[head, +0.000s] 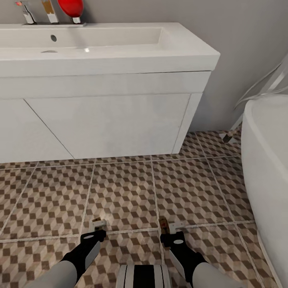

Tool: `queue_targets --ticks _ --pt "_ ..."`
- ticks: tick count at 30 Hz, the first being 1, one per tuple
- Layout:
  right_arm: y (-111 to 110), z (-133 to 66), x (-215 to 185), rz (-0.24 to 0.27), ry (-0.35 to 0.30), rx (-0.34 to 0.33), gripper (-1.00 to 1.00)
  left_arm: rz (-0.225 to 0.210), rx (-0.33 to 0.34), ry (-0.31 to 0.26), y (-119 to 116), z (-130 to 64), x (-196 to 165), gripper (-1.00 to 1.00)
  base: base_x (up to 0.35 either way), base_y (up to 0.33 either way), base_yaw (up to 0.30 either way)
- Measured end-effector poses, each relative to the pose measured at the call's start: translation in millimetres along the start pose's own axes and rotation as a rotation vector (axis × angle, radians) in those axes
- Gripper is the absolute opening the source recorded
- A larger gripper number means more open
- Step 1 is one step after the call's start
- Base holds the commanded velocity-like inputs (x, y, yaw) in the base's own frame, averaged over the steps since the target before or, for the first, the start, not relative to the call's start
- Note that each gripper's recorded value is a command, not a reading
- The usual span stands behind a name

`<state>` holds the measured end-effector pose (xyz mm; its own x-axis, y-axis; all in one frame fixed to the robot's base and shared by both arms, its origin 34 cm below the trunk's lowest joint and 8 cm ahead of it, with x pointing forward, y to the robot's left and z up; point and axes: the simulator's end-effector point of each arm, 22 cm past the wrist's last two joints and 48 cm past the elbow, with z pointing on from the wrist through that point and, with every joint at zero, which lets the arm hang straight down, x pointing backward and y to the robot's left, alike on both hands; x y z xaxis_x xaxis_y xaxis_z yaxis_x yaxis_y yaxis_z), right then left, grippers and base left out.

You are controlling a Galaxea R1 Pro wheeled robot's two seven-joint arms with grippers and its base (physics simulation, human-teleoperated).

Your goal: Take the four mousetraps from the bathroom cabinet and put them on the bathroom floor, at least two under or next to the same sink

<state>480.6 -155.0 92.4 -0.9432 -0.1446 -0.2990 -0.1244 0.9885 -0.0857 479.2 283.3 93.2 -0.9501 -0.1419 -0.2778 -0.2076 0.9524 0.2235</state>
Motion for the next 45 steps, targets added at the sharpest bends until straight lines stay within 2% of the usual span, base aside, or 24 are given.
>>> queue_targets --ticks 6,13,45 --pt "0.0 0.0 0.0 -0.001 0.000 0.000 -1.00 0.004 -0.016 0.001 4.2 0.2 0.1 -1.00 0.000 0.000 0.000" --pt "2.5 7.7 14.5 -0.003 0.028 -0.004 -1.00 0.012 -0.022 0.028 4.3 8.6 14.5 -1.00 0.000 0.000 0.000" --pt "3.1 8.8 8.2 0.003 -0.006 -0.005 -1.00 0.011 -0.024 0.024 4.5 9.6 13.8 -1.00 0.000 0.000 0.000"
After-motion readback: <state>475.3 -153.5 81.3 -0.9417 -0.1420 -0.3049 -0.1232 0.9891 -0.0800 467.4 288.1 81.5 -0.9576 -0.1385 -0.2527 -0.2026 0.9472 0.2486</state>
